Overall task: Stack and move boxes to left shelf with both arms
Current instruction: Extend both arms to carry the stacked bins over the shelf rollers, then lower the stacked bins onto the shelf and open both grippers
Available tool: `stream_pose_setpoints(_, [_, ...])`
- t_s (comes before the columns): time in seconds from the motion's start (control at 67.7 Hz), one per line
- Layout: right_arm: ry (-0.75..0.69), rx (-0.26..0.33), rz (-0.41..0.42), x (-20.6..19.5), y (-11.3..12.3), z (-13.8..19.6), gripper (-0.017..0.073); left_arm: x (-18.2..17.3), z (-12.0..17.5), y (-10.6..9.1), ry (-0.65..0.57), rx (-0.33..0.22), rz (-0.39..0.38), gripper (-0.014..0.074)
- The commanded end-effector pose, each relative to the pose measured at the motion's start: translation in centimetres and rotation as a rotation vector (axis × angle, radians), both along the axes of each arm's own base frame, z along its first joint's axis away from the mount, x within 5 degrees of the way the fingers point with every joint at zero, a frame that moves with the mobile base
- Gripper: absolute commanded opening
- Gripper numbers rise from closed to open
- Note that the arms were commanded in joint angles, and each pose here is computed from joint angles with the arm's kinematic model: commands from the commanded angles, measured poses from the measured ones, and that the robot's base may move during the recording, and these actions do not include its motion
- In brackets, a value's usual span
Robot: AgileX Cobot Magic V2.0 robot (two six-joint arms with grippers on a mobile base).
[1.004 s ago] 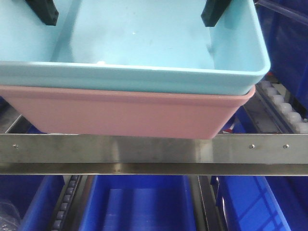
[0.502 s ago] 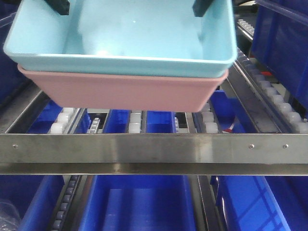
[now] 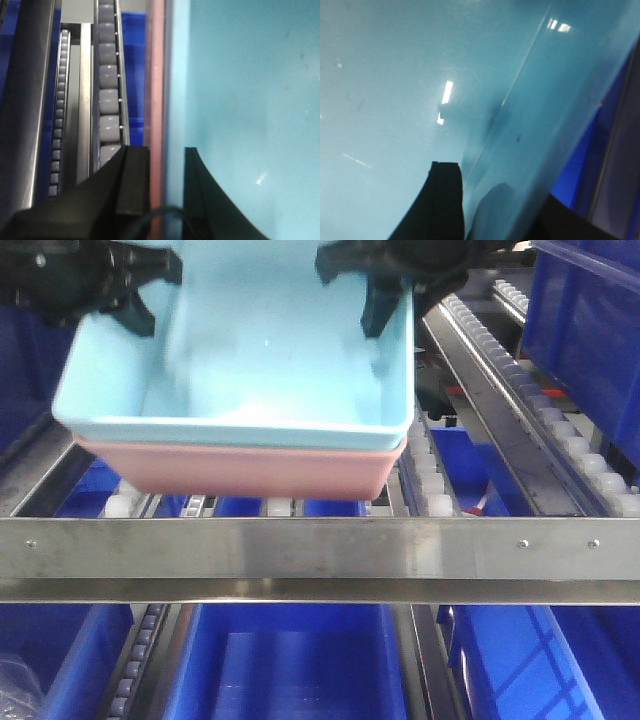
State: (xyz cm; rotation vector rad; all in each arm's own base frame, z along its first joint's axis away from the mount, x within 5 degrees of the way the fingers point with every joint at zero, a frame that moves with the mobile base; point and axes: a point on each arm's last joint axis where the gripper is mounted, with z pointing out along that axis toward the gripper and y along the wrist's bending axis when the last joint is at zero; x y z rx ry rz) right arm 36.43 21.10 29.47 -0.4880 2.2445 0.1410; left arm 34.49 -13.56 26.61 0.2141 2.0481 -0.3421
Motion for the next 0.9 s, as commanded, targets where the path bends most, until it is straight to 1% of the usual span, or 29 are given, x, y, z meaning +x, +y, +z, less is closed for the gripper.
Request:
stream_pose_setpoints(0.0, [-0.218,0.064,0.089,-0.2,0.7,4.4,0.0036,-0.1,4.0,-1.3,-0.164,-0.122,-0.132,-0.0002])
stream_pose_setpoints(0.266, [-0.216,0.063,0.076,0.3,0.3,4.0,0.004,0.4,3.4,-1.5,-0.148,-0.119,-0.135,0.0002])
stream_pose_setpoints(0.325, [-0.214,0.062,0.071,0.4,0.2,4.0,0.005,0.4,3.2,-1.5,-0.147,-0.109,-0.139,0.0002])
stream_pose_setpoints(0.369, [-0.212,0.061,0.067,0.4,0.1,4.0,0.008,0.5,3.1,-1.5,-0.147,-0.101,-0.144,0.0002])
stream_pose_setpoints(0.414, [-0.212,0.061,0.065,0.5,0.0,4.0,0.0129,0.4,3.1,-1.5,-0.149,-0.095,-0.147,0.0004])
stream_pose_setpoints(0.473, [-0.212,0.061,0.065,0.5,0.0,4.0,0.0211,0.4,3.0,-1.5,-0.154,-0.076,-0.157,0.0027])
stream_pose_setpoints(0.502, [-0.212,0.061,0.062,0.5,-0.1,4.0,0.0265,0.4,3.0,-1.6,-0.157,-0.068,-0.162,0.0041])
stream_pose_setpoints(0.576, [-0.212,0.061,0.062,0.6,-0.2,4.0,0.0364,0.4,3.0,-1.5,-0.159,-0.055,-0.167,0.0115])
stream_pose_setpoints(0.665, [-0.208,0.058,0.059,0.6,-0.2,4.0,0.0444,0.4,3.0,-1.5,-0.159,-0.054,-0.166,0.0229])
stream_pose_setpoints(0.724, [-0.205,0.056,0.058,0.6,-0.2,3.9,0.0461,0.4,3.0,-1.5,-0.158,-0.053,-0.164,0.0304])
stream_pose_setpoints(0.812, [-0.201,0.053,0.056,0.6,-0.3,3.9,0.0462,0.5,2.9,-1.4,-0.15,-0.042,-0.149,0.0413])
stream_pose_setpoints(0.886, [-0.2,0.051,0.055,0.5,-0.3,4.0,0.0462,0.5,2.8,-1.2,-0.142,-0.031,-0.133,0.0471])
